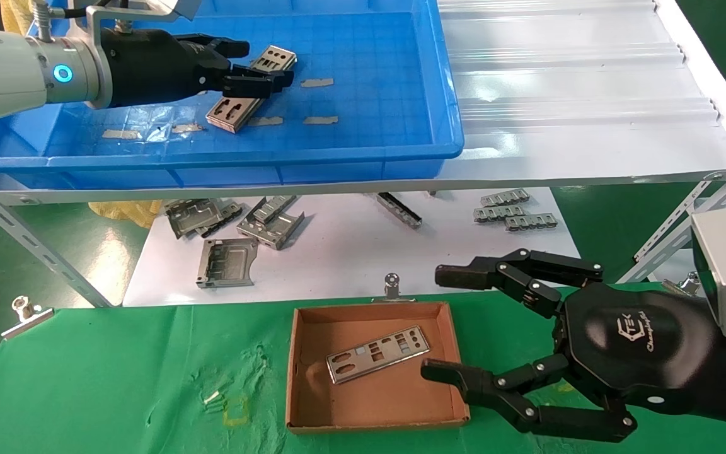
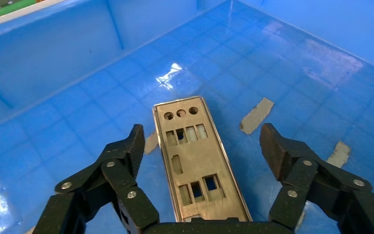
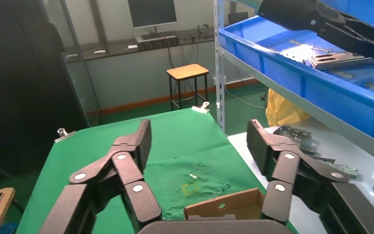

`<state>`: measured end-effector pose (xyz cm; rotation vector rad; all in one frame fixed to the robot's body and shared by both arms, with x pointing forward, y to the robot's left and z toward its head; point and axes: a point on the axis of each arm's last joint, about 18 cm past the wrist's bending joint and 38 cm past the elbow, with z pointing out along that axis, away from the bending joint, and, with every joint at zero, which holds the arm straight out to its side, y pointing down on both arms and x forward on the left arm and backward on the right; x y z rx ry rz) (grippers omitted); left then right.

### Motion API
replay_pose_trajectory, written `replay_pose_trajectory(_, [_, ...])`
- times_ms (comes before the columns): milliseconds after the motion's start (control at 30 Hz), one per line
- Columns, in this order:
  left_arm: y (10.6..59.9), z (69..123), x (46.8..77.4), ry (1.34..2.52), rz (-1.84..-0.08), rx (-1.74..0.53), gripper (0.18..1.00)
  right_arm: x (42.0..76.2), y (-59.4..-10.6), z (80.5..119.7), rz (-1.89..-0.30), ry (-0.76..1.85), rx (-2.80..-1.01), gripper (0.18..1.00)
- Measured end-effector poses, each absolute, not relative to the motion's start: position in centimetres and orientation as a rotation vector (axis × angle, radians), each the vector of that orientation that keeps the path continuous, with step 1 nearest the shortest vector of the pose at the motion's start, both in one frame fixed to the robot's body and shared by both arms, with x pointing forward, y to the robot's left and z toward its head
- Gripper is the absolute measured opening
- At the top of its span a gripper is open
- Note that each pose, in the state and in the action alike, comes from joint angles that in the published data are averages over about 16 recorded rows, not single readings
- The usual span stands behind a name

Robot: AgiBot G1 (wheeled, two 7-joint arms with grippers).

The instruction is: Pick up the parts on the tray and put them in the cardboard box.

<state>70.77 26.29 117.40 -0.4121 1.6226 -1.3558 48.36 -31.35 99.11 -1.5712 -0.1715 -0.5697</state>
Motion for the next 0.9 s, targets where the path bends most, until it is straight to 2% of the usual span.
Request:
replay_pose_trajectory(267, [26.47, 117.17, 70.97, 1.621, -1.349, -0.425, 0.782, 48.36, -31.35, 99.11, -0.570, -0.171, -1.571, 0.822])
replay_pose_trajectory(467, [26.54, 117.08, 71.19, 1.611, -1.345, -0.433, 0.654, 48.36, -31.35, 99.11, -0.570, -0.171, -1.571, 0.915])
replay_pose_trajectory(633, [26.56, 117.28, 71.27, 1.598, -1.343, -0.432, 0.550, 48.36, -31.35, 99.11, -0.570, -0.171, -1.571, 0.960])
replay_pose_trajectory(900, [26.64, 117.90, 70.99, 1.583, -1.346, -0.413, 0.474, 48.36, -31.35, 99.11, -0.570, -0.171, -1.571, 0.996])
